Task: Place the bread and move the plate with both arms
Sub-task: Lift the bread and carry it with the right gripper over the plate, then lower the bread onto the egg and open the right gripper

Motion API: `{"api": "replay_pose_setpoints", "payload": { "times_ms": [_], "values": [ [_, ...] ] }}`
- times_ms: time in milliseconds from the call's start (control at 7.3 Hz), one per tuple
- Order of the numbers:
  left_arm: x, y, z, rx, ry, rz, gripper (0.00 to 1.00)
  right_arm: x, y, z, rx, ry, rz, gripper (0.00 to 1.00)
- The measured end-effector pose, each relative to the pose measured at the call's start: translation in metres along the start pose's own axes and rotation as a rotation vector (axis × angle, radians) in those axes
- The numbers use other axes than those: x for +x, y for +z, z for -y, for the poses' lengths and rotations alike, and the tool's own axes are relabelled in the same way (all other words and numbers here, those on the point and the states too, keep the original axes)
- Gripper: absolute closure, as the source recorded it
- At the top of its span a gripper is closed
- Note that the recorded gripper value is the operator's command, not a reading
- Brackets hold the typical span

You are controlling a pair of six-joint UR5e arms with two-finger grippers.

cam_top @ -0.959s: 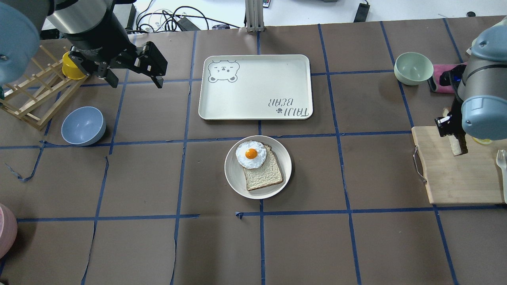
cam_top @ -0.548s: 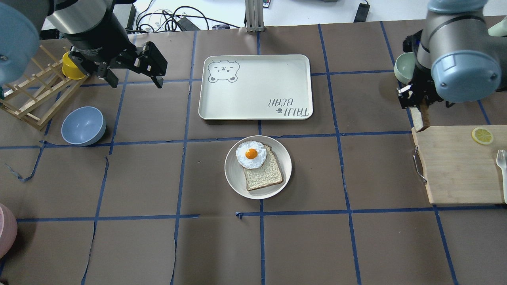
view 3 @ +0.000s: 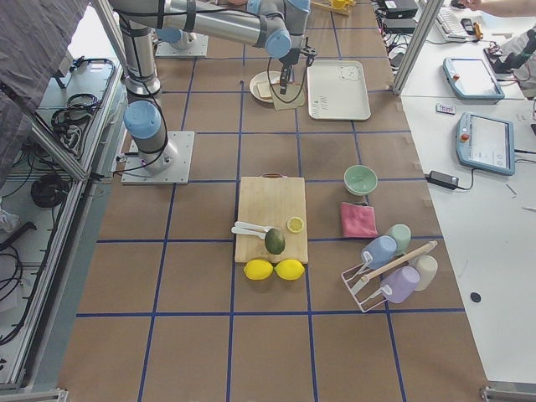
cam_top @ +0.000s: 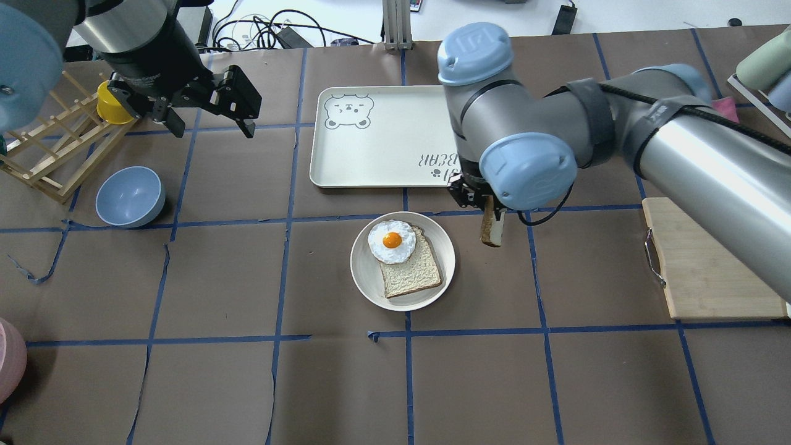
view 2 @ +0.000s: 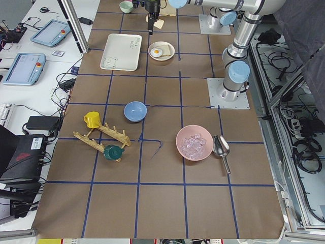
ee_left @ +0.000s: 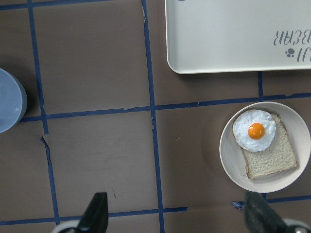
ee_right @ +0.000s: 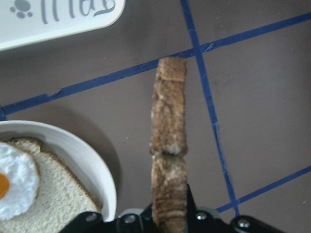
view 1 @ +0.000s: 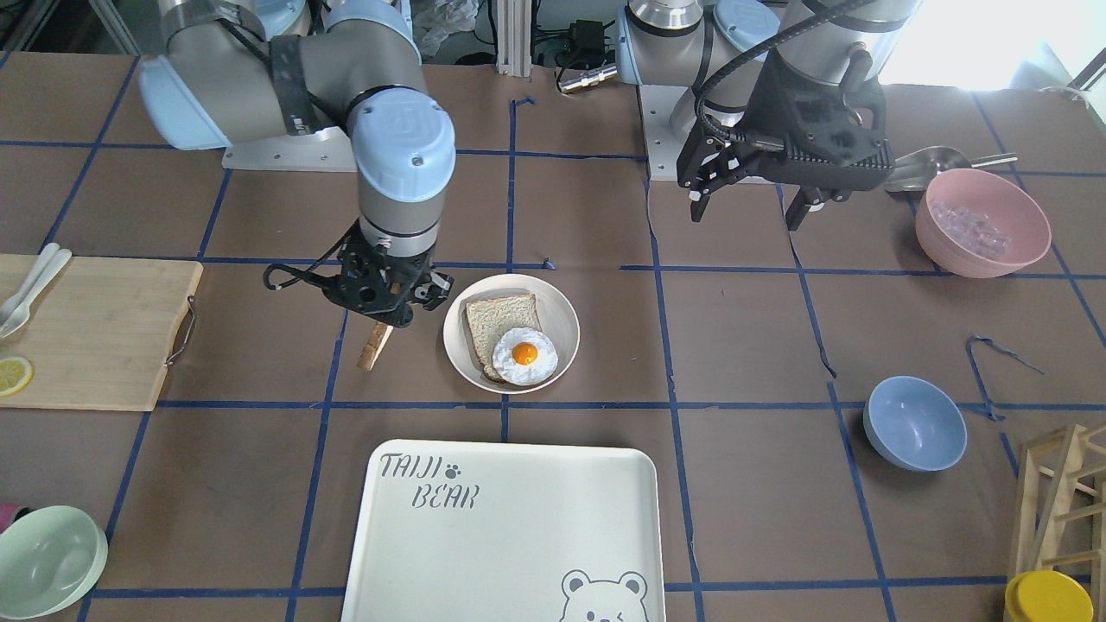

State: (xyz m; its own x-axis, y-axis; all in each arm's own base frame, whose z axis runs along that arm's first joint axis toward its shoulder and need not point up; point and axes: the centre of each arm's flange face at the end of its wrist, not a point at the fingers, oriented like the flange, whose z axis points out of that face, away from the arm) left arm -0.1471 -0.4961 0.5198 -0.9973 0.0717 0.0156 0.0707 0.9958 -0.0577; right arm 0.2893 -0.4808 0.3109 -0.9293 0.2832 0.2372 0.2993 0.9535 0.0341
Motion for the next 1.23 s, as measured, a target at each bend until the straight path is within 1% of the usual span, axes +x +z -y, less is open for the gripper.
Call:
{"api": "replay_pose_setpoints", "payload": {
  "times_ms": [137,274,411,822,1233],
  "values": [
    [0.0,0.0,0.0,-0.001,0.0,-0.001,0.0,-0.028,0.004,-0.024,-0.006,0.007,0.007,1.0],
    [0.0,0.0,0.001,-0.001,-0.001,-0.001,0.0,-0.043,0.009,-0.038,-0.017,0.005,0.012,1.0],
    [0.0,0.0,0.0,0.0,0.0,-0.001,0.0,-0.05,0.012,-0.043,-0.024,0.002,0.013,1.0],
    [0.0,0.0,0.0,0.001,0.0,-0.001,0.0,-0.059,0.02,-0.042,-0.018,0.0,0.022,1.0],
    [0.0,-0.001,0.0,0.001,-0.001,-0.001,0.0,-0.064,0.027,-0.043,-0.023,-0.006,0.017,1.0]
  ]
}}
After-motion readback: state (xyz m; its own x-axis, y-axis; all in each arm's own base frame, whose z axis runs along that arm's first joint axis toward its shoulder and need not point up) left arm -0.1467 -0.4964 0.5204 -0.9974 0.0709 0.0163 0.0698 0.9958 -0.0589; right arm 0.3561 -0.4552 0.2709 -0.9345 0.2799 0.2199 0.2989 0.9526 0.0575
